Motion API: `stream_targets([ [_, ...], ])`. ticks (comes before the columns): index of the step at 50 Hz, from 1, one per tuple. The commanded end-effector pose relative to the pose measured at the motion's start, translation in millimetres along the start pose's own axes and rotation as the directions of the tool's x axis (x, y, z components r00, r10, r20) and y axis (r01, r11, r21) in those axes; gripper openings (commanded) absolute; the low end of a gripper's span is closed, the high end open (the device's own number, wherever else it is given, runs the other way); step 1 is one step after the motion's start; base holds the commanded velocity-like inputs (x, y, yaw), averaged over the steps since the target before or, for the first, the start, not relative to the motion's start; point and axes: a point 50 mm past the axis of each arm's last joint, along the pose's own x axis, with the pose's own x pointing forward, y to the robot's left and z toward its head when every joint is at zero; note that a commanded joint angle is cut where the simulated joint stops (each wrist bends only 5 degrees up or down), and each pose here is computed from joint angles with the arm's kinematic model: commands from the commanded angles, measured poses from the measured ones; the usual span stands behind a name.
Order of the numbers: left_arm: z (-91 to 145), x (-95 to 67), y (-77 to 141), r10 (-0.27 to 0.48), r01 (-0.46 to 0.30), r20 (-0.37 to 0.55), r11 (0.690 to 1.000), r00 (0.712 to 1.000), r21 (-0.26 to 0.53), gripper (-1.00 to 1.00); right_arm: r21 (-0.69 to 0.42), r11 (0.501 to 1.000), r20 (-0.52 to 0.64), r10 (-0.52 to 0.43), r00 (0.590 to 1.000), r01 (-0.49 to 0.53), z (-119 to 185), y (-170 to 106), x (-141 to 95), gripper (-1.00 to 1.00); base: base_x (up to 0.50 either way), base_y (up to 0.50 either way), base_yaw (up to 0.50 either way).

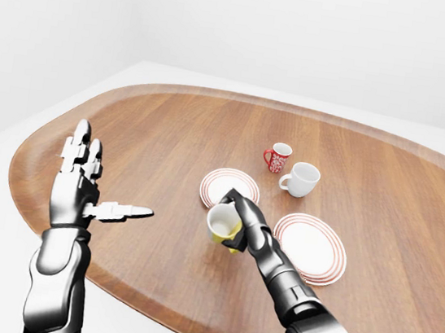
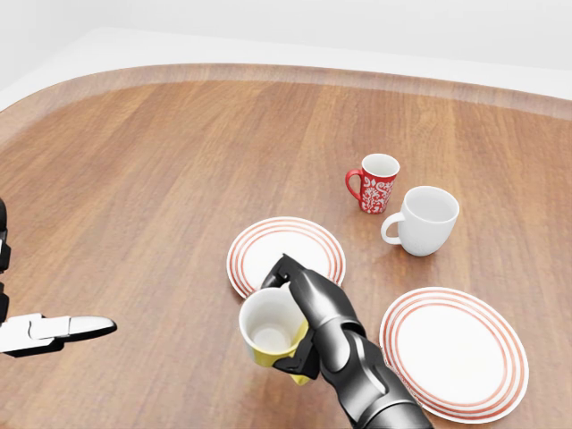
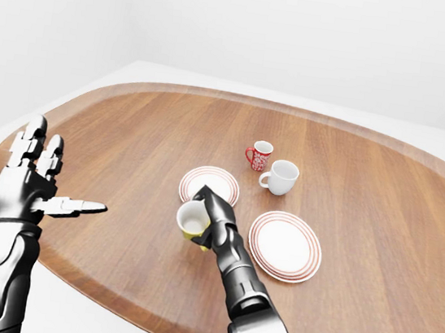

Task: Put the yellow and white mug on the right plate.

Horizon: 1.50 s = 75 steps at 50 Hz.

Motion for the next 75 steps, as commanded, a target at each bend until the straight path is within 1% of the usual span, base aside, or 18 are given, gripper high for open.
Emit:
stream_targets([
  [1,0,0.4,0,0.002,-0.002,0.002,1.0,1.0,0.002,1.0,-0.029,0.997,0.002,-0.073,0.997,0.073,-3,-33,4,-1.0,0.0,0.0,0.0],
  [7,0,-0.2,0,0.001,-0.001,-0.001,1.0,1.0,0.003,1.0,-0.016,0.994,-0.022,-0.108,0.994,0.108,-11,-51,6,-1.0,0.0,0.0,0.0],
  [18,0,0.0,0,0.001,-0.001,-0.001,1.0,1.0,0.004,1.0,-0.019,0.989,-0.089,-0.146,0.985,0.144,-27,-68,7,-1.0,0.0,0.0,0.0],
  [33,-2,0.7,-1,0.001,0.0,-0.01,1.0,1.0,0.003,1.0,-0.014,0.98,-0.138,-0.2,0.97,0.2,-41,-98,5,-1.0,0.0,0.0,0.0],
  [62,-7,1.2,-1,0.0,0.0,-0.03,1.0,1.0,0.006,1.0,0.008,0.958,-0.238,-0.276,0.931,0.286,-68,-136,-6,-1.0,0.0,0.0,0.0],
  [75,-6,0.8,-2,-0.001,0.001,-0.024,1.0,1.0,0.008,1.0,0.028,0.948,-0.295,-0.296,0.909,0.318,-83,-146,-13,-1.0,0.0,0.0,0.0],
])
